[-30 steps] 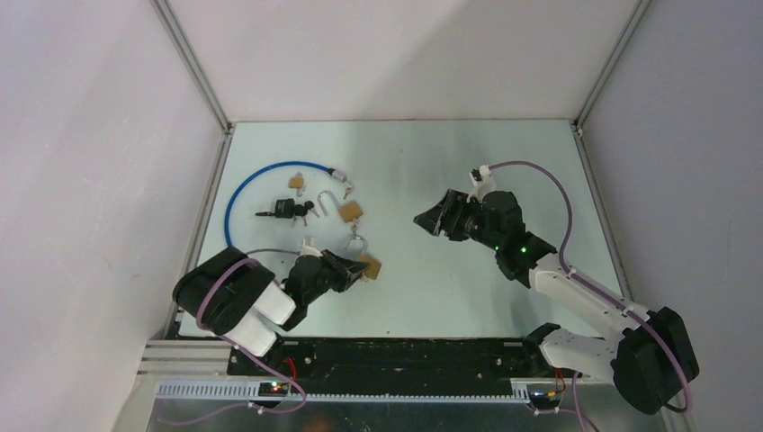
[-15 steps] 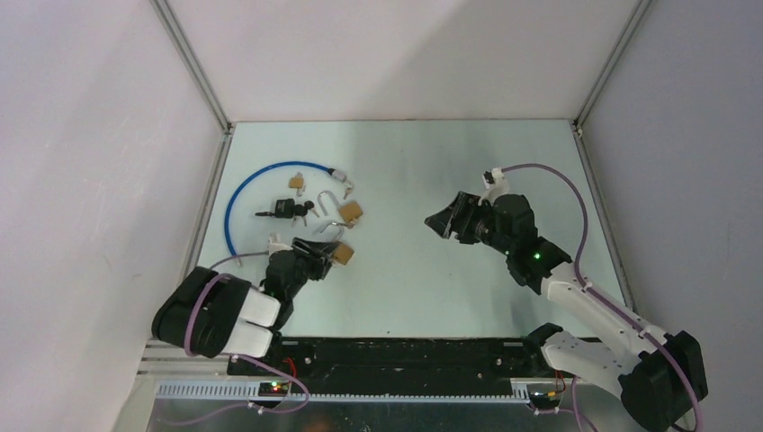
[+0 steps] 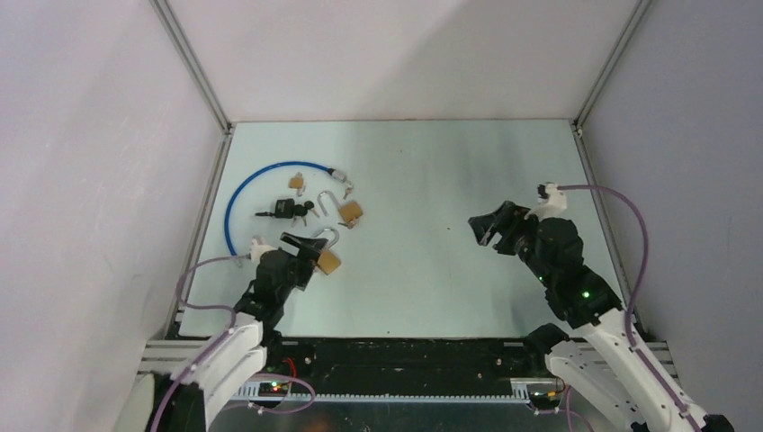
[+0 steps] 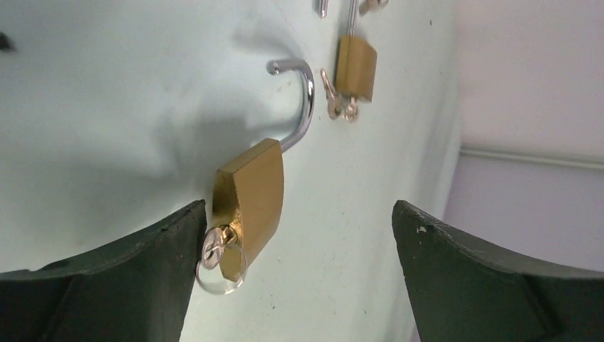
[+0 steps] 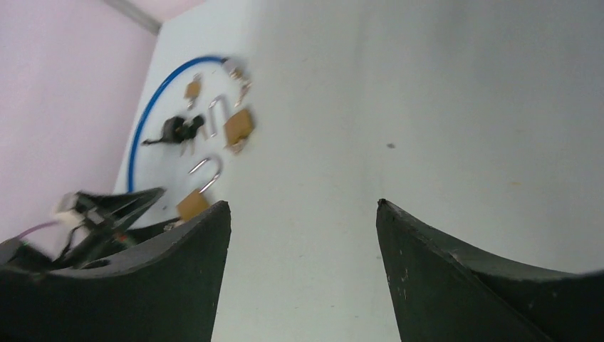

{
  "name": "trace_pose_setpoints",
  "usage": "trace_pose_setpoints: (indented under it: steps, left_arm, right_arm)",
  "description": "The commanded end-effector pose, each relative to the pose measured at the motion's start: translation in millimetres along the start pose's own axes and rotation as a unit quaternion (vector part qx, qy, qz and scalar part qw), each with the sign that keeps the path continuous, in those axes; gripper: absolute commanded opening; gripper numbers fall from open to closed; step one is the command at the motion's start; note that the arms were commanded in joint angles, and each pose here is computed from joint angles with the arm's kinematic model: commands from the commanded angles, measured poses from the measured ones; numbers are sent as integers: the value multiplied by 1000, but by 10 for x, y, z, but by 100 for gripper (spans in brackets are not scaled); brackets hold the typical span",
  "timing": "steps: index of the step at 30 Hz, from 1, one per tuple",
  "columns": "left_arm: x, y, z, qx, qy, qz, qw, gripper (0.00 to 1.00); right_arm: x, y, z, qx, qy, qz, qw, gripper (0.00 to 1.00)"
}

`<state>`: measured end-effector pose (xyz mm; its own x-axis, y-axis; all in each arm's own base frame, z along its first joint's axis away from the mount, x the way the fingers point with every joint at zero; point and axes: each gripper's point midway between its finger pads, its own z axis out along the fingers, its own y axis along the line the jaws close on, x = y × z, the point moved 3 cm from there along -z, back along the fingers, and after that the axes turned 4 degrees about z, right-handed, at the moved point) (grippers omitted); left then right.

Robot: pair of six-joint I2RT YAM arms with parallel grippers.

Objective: Unlock with the key

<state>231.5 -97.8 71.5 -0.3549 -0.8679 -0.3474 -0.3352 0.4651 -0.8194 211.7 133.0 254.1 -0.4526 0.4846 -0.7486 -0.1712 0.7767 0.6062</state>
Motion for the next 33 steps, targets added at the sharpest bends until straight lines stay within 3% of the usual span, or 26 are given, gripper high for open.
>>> trace_pose_setpoints:
  steps: [1,6,12,16,20,26,33]
  left_arm:
    - [-362,161,-226,-106,-81,66,989,100]
    - [-556,-2,-487,-104,-115,93,984,100]
    - [-888,-415,-924,-75,-168,150,972,100]
    - [-1199,-797,-1383,-34,-230,214,949,100]
    - [-1482,-1123,-1932,1,-295,284,912,100]
    - [-1735,-1092,-2503,1,-389,303,870,100]
    - [-1842,-725,-2743,-42,-459,287,840,100]
  right_arm:
    - [-335,-309,-285,123,-70,-23,990,78]
    - [-629,-576,-628,227,-141,-42,963,86]
    - [-838,-668,-1052,244,-210,-75,944,98]
    - [-975,-709,-1382,244,-265,-91,928,99]
    - [-1079,-777,-1630,260,-308,-105,909,99]
    - [-1075,-920,-1784,285,-345,-101,888,99]
    - [-954,-1076,-1800,284,-379,-88,876,99]
